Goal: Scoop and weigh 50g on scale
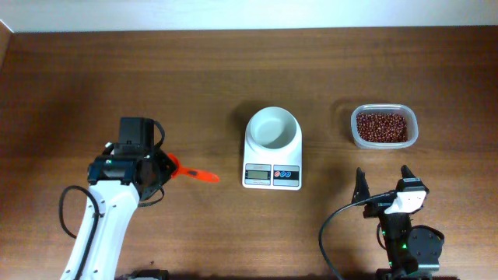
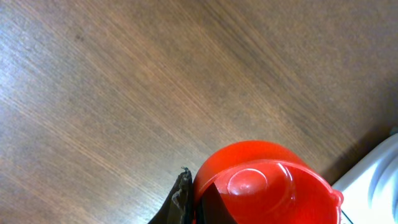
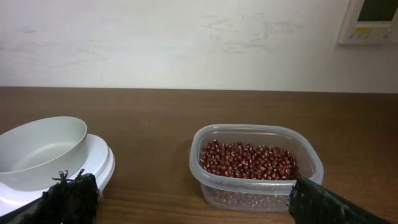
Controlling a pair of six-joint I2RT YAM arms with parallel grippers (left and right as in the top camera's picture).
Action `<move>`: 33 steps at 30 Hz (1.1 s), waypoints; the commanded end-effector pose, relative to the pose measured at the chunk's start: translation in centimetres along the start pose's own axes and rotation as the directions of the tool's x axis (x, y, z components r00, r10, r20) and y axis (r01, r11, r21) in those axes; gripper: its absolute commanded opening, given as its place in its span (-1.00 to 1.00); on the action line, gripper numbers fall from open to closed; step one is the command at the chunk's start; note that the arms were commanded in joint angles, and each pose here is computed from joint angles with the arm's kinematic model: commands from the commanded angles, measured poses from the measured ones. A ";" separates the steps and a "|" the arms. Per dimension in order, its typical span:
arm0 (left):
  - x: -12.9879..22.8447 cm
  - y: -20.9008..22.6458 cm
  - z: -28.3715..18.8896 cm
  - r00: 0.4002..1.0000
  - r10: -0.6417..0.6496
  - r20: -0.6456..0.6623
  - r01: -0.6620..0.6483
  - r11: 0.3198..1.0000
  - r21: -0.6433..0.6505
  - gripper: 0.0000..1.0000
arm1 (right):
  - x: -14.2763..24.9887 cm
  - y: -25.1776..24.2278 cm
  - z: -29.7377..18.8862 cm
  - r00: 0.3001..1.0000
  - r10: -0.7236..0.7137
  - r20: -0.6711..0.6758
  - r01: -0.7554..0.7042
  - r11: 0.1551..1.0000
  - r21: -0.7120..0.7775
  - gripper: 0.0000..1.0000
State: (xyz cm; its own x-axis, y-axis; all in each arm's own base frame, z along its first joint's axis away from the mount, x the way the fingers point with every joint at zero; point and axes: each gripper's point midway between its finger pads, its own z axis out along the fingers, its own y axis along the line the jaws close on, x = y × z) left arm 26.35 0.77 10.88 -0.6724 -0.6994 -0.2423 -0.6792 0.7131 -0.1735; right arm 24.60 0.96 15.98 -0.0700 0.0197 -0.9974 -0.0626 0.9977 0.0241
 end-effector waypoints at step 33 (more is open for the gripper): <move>1.8 -0.4 -0.3 0.996 0.015 -0.083 -0.012 0.999 0.040 -1.00 | 0.3 0.1 0.0 1.000 -0.004 -0.004 0.004 1.000 -0.001 0.98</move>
State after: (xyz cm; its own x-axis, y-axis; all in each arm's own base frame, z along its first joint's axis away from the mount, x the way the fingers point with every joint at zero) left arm 25.10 -0.54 10.52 -0.6974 -0.6999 -0.1545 -0.6741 0.7137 -0.1904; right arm 24.60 0.96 15.99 -0.0696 0.0197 -0.9974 -0.0626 0.9977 0.0241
